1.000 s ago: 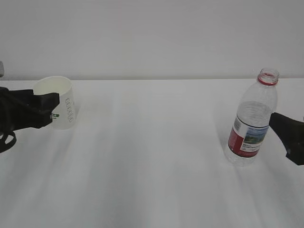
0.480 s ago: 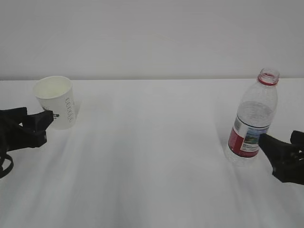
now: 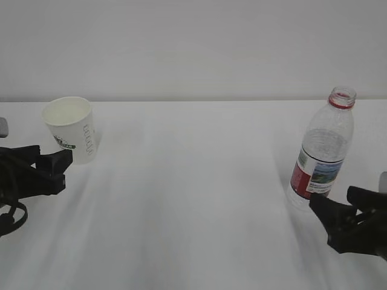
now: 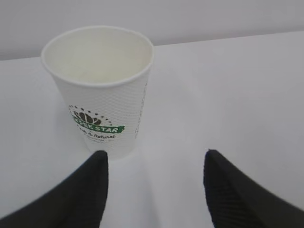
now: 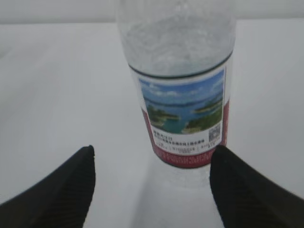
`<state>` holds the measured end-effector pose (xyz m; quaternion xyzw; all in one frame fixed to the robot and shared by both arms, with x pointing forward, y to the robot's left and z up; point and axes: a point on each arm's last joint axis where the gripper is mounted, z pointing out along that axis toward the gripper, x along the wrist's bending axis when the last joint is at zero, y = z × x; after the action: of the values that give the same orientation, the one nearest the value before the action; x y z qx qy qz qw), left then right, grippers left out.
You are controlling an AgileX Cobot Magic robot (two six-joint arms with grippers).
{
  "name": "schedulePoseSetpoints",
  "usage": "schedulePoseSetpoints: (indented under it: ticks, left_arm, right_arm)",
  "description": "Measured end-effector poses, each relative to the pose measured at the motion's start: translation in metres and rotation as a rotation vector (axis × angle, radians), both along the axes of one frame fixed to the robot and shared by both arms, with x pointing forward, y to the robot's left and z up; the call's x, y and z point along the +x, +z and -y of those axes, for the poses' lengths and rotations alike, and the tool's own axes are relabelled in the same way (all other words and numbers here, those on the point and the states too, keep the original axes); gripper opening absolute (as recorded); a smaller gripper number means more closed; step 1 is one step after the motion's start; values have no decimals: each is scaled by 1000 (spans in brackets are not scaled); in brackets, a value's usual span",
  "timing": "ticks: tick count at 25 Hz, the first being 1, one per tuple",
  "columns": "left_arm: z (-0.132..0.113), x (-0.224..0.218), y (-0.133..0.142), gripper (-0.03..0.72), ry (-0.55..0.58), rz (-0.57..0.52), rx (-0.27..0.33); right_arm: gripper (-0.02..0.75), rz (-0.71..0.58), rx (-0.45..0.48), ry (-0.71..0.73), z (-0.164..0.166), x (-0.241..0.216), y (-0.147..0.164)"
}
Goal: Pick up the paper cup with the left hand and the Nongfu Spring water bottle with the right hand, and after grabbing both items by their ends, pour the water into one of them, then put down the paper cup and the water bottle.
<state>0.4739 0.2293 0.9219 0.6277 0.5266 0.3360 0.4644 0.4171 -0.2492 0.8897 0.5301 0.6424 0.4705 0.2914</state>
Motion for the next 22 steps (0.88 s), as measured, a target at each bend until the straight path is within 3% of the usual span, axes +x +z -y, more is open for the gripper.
schedulePoseSetpoints:
  ticks: [9,18,22]
  left_arm:
    - [-1,-3,-10,461,-5,-35,15]
    - [8,-2,1,461,-109,111,11]
    - [13,-3,2,461,-169,127,23]
  right_arm:
    - [568,-62,-13,-25,2,1,-13]
    - [572,-30,-6,-80,5,10,-10]
    - [617,4,3,-74,2,19,-6]
